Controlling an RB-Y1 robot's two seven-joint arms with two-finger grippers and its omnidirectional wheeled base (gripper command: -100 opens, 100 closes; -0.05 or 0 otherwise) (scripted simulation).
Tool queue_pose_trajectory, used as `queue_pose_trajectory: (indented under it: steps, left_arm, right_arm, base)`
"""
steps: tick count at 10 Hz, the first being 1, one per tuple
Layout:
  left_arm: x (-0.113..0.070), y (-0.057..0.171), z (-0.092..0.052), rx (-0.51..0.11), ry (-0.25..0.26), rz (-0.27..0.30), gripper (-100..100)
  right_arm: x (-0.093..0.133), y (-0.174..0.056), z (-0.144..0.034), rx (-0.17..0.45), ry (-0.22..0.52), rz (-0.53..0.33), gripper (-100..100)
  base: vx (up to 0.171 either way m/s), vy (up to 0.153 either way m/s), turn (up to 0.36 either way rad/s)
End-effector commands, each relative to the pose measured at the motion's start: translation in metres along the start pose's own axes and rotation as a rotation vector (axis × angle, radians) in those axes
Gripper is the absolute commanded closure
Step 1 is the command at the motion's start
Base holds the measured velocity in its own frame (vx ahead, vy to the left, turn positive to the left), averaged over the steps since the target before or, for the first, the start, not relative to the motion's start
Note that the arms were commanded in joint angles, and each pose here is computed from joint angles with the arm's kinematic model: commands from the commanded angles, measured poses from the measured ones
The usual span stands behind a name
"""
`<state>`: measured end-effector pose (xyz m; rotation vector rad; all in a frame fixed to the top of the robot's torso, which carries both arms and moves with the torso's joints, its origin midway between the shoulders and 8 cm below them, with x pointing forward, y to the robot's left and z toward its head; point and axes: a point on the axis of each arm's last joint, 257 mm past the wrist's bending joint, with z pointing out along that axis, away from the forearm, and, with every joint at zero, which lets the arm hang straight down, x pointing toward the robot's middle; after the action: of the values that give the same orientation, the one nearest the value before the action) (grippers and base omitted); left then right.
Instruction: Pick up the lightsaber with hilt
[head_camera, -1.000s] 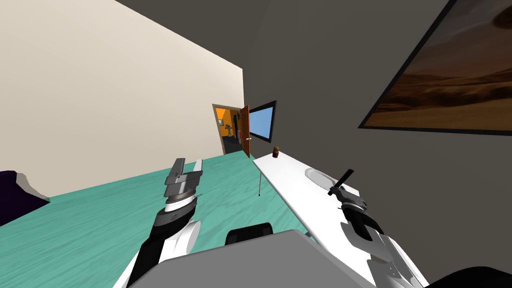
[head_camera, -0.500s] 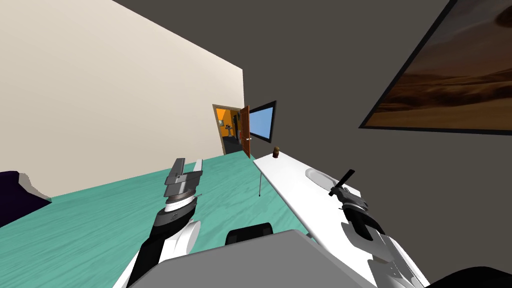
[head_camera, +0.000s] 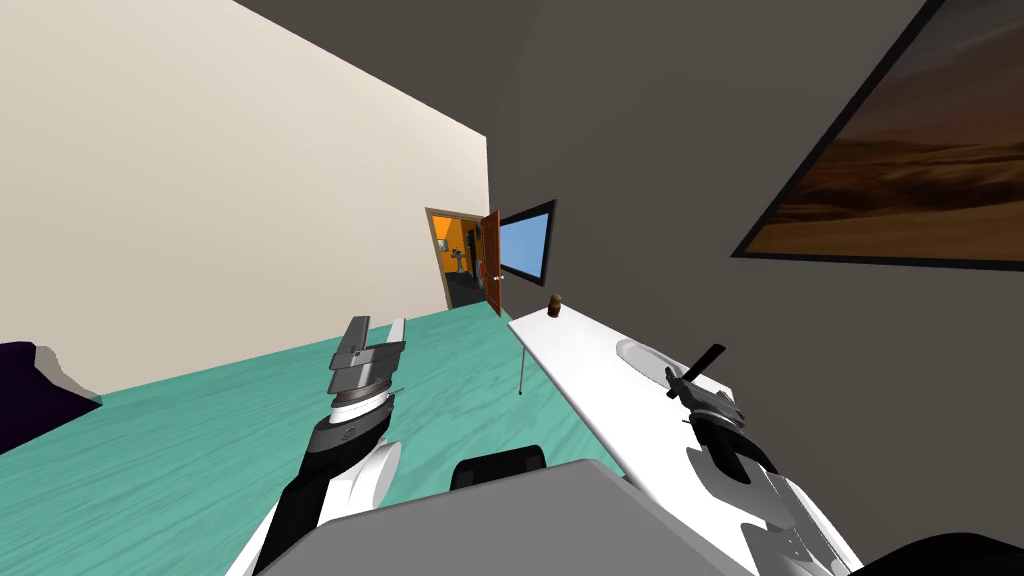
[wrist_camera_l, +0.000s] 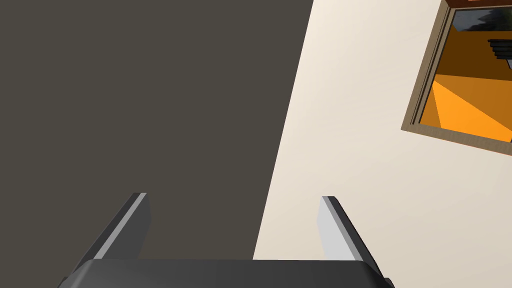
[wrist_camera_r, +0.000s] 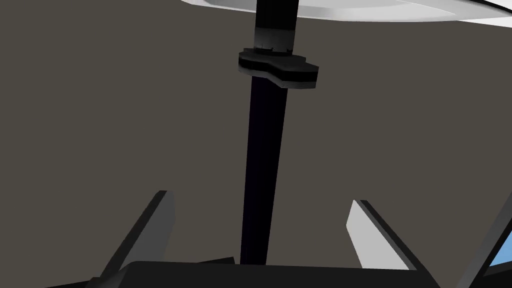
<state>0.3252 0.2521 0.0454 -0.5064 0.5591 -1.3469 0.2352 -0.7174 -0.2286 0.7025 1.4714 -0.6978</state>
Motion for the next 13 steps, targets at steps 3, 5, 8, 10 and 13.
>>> queue_pose_trajectory:
  steps: [3, 5, 8, 10, 13]
  left_arm:
    - [0.000, 0.000, 0.000, 0.000, 0.000, 0.000, 0]
    - [0.000, 0.000, 0.000, 0.000, 0.000, 0.000, 0]
    - [0.000, 0.000, 0.000, 0.000, 0.000, 0.000, 0]
    - [0.000, 0.000, 0.000, 0.000, 0.000, 0.000, 0]
    - [0.000, 0.000, 0.000, 0.000, 0.000, 0.000, 0]
  right_arm:
    - [0.000, 0.000, 0.000, 0.000, 0.000, 0.000, 100]
    - [0.000, 0.000, 0.000, 0.000, 0.000, 0.000, 100]
    - [-0.011, 0.006, 0.009, -0.022, -0.004, 0.000, -100]
    - [-0.019, 0.013, 0.017, -0.043, -0.005, 0.000, -100]
    - [-0.030, 0.022, 0.027, -0.071, -0.005, 0.000, -100]
  base:
    - [0.000, 0.000, 0.000]
    - [0.000, 0.000, 0.000]
    - [-0.060, -0.031, 0.092]
    - [-0.119, -0.056, 0.112]
    - [-0.117, -0.037, 0.125]
